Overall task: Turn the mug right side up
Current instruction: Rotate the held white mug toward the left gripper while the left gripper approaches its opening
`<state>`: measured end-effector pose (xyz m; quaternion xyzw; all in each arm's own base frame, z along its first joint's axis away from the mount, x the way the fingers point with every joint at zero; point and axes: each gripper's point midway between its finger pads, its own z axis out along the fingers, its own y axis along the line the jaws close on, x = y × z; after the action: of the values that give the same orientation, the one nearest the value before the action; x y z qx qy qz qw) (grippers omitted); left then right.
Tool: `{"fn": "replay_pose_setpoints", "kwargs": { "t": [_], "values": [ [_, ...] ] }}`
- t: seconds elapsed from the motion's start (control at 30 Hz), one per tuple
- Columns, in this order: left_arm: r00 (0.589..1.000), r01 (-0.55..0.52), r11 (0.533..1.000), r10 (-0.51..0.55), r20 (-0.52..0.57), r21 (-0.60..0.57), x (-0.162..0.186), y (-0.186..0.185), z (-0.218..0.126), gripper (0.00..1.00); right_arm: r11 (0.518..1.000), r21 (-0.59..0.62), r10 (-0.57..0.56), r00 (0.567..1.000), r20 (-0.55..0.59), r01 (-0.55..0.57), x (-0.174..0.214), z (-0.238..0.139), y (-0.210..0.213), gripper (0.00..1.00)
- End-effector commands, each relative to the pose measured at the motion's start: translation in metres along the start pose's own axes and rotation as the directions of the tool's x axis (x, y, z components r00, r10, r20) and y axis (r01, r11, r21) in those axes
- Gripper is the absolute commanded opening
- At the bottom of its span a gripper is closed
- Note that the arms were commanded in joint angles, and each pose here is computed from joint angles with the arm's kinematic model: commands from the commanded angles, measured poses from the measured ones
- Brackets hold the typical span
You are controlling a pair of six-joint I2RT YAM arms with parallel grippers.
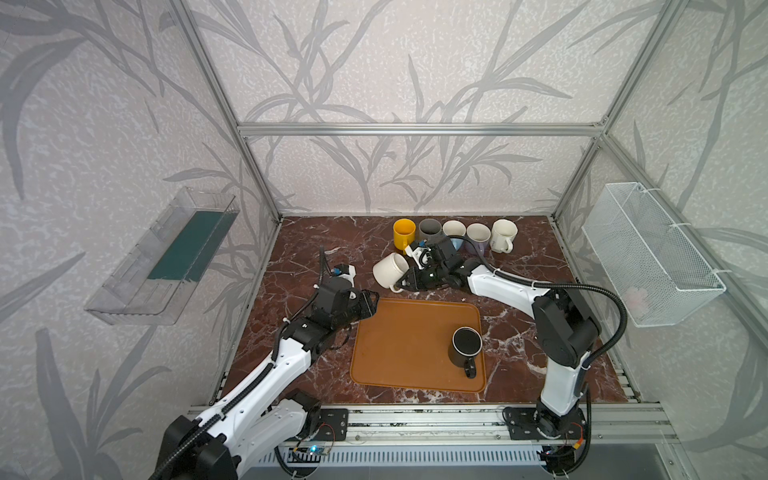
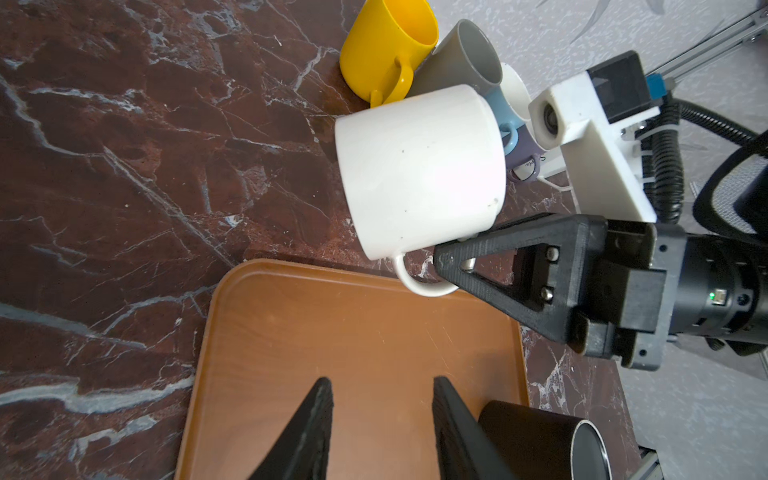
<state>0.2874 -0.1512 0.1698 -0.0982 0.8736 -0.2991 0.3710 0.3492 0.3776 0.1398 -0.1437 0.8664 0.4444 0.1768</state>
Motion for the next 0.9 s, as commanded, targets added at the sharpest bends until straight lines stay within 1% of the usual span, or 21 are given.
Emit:
{"fn": "replay_pose_setpoints", "kwargs": {
  "t": [0.0, 0.07, 0.13, 0.23, 0.33, 0.4, 0.6, 0.73, 0.87],
  "values": [
    [0.999, 0.033, 0.988, -0.034, 0.009, 0.148, -0.01, -0.02, -0.004, 0.41, 0.968, -0.236, -0.054, 0.988, 0.143, 0.087, -0.041, -0.031, 0.061, 0.0],
    [0.998, 0.059, 0.977, -0.061, 0.004, 0.206, -0.015, -0.023, -0.006, 0.4, 0.958, -0.274, -0.048, 0.987, 0.155, 0.09, -0.044, -0.036, 0.065, 0.0],
    [0.994, 0.109, 0.957, -0.111, -0.006, 0.268, -0.023, -0.024, -0.008, 0.4, 0.952, -0.29, -0.055, 0.985, 0.166, 0.102, -0.047, -0.038, 0.069, 0.0],
    [0.983, 0.173, 0.914, -0.18, -0.016, 0.367, -0.036, -0.028, -0.01, 0.38, 0.94, -0.321, -0.052, 0.981, 0.185, 0.11, -0.052, -0.04, 0.076, 0.0],
    [0.978, 0.195, 0.879, -0.205, -0.023, 0.436, -0.044, -0.032, -0.01, 0.35, 0.924, -0.364, -0.039, 0.978, 0.206, 0.113, -0.06, -0.042, 0.085, 0.0],
    [0.977, 0.2, 0.853, -0.212, -0.029, 0.481, -0.048, -0.036, -0.01, 0.33, 0.909, -0.4, -0.024, 0.975, 0.221, 0.113, -0.065, -0.043, 0.091, 0.0],
    [0.966, 0.222, 0.791, -0.256, -0.021, 0.57, -0.062, -0.039, -0.008, 0.32, 0.867, -0.482, -0.003, 0.969, 0.247, 0.126, -0.077, -0.048, 0.109, 0.0],
    [0.967, 0.209, 0.763, -0.254, -0.013, 0.612, -0.069, -0.044, -0.009, 0.31, 0.859, -0.494, -0.01, 0.968, 0.251, 0.137, -0.079, -0.049, 0.116, 0.0],
    [0.97, 0.189, 0.751, -0.242, -0.002, 0.633, -0.074, -0.049, -0.012, 0.31, 0.848, -0.508, -0.024, 0.968, 0.25, 0.152, -0.076, -0.049, 0.126, 0.0]
  ]
}}
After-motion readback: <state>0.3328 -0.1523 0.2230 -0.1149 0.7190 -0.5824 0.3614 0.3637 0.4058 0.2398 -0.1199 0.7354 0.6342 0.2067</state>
